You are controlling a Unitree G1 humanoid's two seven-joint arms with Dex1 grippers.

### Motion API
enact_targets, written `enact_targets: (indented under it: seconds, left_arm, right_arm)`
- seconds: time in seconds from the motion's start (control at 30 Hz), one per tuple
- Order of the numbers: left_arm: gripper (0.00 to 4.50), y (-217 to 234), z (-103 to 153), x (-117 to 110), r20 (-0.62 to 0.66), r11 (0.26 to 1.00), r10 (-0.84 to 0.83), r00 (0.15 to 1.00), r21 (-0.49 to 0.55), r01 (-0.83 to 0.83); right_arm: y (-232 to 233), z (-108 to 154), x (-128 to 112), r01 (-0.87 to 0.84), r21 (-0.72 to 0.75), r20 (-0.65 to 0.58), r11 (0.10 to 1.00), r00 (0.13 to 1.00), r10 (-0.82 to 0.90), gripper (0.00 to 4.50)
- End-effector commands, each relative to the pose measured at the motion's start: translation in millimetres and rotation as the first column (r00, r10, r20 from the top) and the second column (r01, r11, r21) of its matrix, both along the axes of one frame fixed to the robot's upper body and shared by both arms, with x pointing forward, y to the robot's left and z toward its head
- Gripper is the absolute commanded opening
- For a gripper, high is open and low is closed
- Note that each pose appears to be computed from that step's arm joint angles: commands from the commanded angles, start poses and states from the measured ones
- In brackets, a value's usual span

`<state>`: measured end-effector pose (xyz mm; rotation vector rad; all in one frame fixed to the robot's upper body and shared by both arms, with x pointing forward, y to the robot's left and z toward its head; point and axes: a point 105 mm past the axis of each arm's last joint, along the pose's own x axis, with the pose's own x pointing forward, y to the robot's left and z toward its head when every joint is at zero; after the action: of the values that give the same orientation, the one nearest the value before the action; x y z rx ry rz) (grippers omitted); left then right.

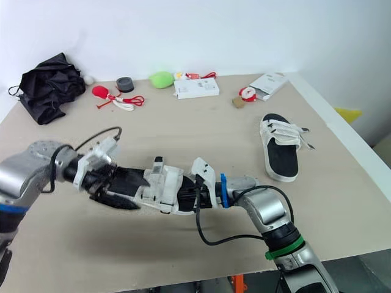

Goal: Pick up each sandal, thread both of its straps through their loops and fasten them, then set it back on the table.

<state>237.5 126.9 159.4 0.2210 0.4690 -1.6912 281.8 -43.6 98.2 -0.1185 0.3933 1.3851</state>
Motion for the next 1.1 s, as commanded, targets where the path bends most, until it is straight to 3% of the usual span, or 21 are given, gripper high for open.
enact_targets:
  seconds: [0.03, 0.2, 0.4, 1.03, 1.1]
  left_arm:
    - [3.45, 0, -25, -14, 0.012, 0.999, 0.03, 0.999, 0.02, -0.03]
    - [3.45, -4, -40, -16, -0.052, 0.988, 0.152, 0.987, -0.027, -0.153]
    - [3.45, -20, -49, -1, -0.174, 0.935, 0.321, 0.931, -0.097, -0.341]
    - [3.45, -41, -50, -3, -0.186, 0.935, 0.298, 0.936, -0.14, -0.326]
    - [2.92, -41, -52, -3, -0.191, 0.939, 0.291, 0.937, -0.13, -0.318]
  right_arm:
    - [0, -8, -1, 0.009, -0.026, -0.011, 1.0, 1.0, -0.01, 0.0]
    - [-2, 0, -3, 0.003, -0.005, 0.005, 1.0, 1.0, -0.003, 0.0]
    - [-3, 0, -3, 0.007, -0.011, 0.004, 1.0, 1.0, -0.007, 0.0]
    - [-4, -2, -5, 0.005, -0.013, -0.004, 1.0, 1.0, -0.005, 0.0]
    - [-4, -2, -4, 0.006, -0.016, -0.004, 1.0, 1.0, -0.006, 0.0]
